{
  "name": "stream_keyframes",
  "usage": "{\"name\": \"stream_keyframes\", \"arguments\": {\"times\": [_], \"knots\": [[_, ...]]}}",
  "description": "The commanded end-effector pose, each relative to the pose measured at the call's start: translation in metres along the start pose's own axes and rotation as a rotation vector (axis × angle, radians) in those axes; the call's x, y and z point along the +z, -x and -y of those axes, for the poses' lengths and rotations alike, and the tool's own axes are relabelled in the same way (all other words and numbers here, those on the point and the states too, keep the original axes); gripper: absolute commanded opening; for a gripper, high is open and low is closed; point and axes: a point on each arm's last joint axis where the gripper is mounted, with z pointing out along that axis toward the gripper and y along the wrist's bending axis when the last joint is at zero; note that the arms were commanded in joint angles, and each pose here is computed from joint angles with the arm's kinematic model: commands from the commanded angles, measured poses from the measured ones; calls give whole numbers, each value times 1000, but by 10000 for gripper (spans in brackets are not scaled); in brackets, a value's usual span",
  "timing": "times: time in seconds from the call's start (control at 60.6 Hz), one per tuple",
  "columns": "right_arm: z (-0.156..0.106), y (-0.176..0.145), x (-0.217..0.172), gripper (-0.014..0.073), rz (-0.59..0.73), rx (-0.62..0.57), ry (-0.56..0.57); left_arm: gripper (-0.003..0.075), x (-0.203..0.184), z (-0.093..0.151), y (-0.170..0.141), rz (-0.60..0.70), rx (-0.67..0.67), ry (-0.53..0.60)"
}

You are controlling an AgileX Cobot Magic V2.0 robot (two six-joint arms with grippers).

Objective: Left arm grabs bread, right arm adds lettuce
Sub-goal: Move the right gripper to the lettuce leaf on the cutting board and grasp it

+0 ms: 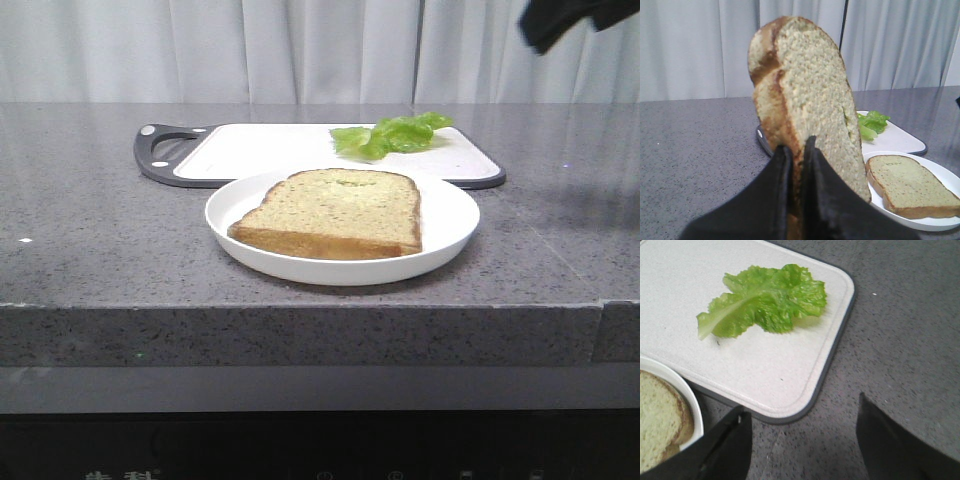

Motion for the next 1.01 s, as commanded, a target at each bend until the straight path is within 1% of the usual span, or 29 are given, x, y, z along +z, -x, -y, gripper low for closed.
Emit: {"name": "stream_keyframes", "arguments": {"times": [0.0, 0.264, 0.412, 0.544, 0.825, 0.99], "knots": [[-1, 32, 5, 477, 81, -38, -2, -19, -2, 0, 17, 115, -7, 10], [-1, 60, 64, 477, -75, -123, 56, -19, -2, 0, 17, 115, -7, 10], [-4, 77, 92, 477, -117, -162, 112, -19, -2, 0, 17, 115, -7, 10], [-3, 87, 111, 477, -123, -171, 120, -19, -2, 0, 17, 115, -7, 10], [-4, 84, 151, 477, -186, -184, 141, -19, -2, 0, 17, 115, -7, 10], [-3, 79, 160, 477, -199, -188, 138, -19, -2, 0, 17, 115, -7, 10]]}}
